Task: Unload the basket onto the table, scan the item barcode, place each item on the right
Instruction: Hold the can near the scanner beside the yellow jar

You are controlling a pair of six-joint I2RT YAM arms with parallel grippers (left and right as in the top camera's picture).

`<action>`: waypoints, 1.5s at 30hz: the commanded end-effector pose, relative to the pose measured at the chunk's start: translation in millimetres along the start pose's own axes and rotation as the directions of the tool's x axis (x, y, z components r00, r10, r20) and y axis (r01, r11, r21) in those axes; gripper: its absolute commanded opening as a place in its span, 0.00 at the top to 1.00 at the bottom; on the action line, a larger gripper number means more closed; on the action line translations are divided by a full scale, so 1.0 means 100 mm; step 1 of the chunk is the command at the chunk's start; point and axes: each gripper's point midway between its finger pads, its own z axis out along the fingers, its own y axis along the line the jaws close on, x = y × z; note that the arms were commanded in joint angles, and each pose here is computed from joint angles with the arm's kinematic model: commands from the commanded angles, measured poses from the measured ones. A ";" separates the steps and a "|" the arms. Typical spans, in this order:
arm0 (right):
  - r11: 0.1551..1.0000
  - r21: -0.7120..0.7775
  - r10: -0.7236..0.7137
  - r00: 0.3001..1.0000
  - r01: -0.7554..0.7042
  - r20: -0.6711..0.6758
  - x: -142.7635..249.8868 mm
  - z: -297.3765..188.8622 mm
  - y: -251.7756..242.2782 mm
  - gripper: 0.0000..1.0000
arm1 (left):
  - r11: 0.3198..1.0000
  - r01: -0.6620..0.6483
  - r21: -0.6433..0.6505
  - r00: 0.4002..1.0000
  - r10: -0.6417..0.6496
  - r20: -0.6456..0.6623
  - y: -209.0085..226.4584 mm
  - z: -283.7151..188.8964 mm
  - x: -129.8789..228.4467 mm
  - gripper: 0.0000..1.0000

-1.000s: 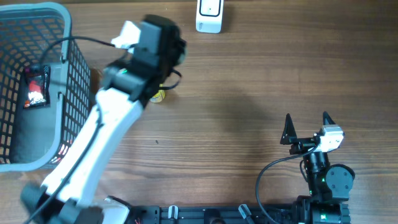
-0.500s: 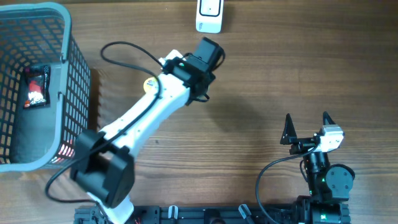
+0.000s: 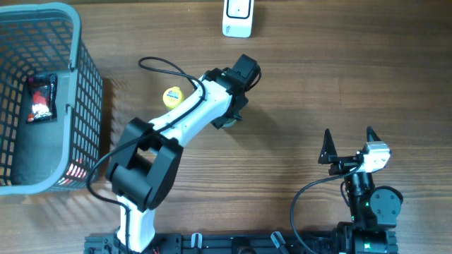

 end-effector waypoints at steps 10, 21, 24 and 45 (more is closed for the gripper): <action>1.000 0.014 0.011 1.000 -0.011 0.011 -0.02 0.00 -0.03 0.00 | 1.000 0.013 -0.027 0.996 -0.010 0.094 0.01 0.05 -0.15 0.40; 1.000 0.014 0.010 1.000 -0.010 0.011 -0.02 0.00 -0.03 0.00 | 0.999 0.013 -0.033 0.994 -0.009 0.111 0.02 0.06 -0.17 0.38; 1.000 0.014 0.010 1.000 -0.011 0.011 -0.02 0.00 -0.03 0.00 | 0.999 0.013 -0.033 0.994 -0.009 0.113 0.02 0.06 -0.18 0.39; 1.000 0.014 0.010 1.000 -0.011 0.011 -0.02 0.00 -0.03 0.00 | 0.991 -0.007 -0.134 0.993 0.023 0.113 0.17 0.41 -0.12 0.14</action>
